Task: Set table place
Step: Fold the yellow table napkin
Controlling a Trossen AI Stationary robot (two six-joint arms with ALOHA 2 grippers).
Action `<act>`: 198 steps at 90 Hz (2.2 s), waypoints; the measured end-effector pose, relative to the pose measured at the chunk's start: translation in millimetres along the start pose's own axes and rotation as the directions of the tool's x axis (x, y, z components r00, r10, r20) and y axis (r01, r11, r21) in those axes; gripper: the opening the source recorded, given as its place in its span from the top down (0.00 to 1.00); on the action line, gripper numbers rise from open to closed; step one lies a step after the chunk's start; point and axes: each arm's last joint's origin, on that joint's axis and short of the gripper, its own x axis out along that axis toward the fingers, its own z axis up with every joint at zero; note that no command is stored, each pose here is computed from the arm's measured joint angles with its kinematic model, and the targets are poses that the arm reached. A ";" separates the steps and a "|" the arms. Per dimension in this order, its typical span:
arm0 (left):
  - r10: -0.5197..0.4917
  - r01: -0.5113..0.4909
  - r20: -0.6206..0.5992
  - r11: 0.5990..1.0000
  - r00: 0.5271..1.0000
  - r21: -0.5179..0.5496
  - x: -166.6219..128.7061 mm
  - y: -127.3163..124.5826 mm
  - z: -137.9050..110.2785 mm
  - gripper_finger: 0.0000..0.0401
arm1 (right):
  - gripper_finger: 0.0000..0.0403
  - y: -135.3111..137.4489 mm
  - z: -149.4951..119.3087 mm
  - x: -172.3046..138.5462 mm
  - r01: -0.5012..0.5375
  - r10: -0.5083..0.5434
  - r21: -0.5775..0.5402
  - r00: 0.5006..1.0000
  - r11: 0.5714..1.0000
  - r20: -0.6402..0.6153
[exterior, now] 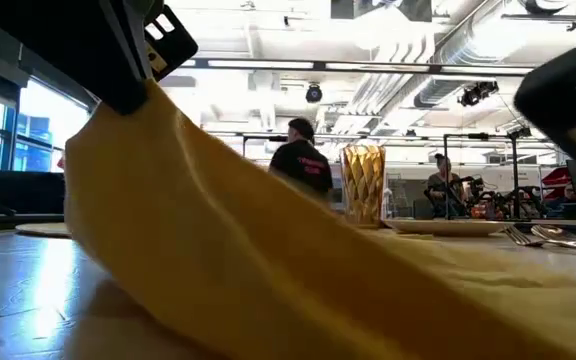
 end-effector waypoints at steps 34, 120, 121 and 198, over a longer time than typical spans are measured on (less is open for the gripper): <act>0.007 0.005 0.120 0.995 0.993 -0.104 -41.0 -7.5 11.6 1.00 | 0.99 -14.5 25.2 -44.0 -0.020 0.030 0.460 0.999 0.888 -0.014; 0.443 -0.423 0.176 0.895 0.879 -0.140 -57.7 77.7 40.5 1.00 | 1.00 -131.2 53.0 -163.0 0.400 -0.302 0.669 0.916 0.626 -0.265; 0.444 -0.425 0.171 0.895 0.879 -0.137 -56.6 79.8 40.8 1.00 | 1.00 -133.3 53.3 -163.1 0.406 -0.307 0.665 0.913 0.627 -0.268; 0.503 -0.491 0.025 0.851 0.864 -0.186 -30.0 166.1 25.7 1.00 | 1.00 -220.2 31.4 -138.7 0.533 -0.355 0.613 0.846 0.584 -0.397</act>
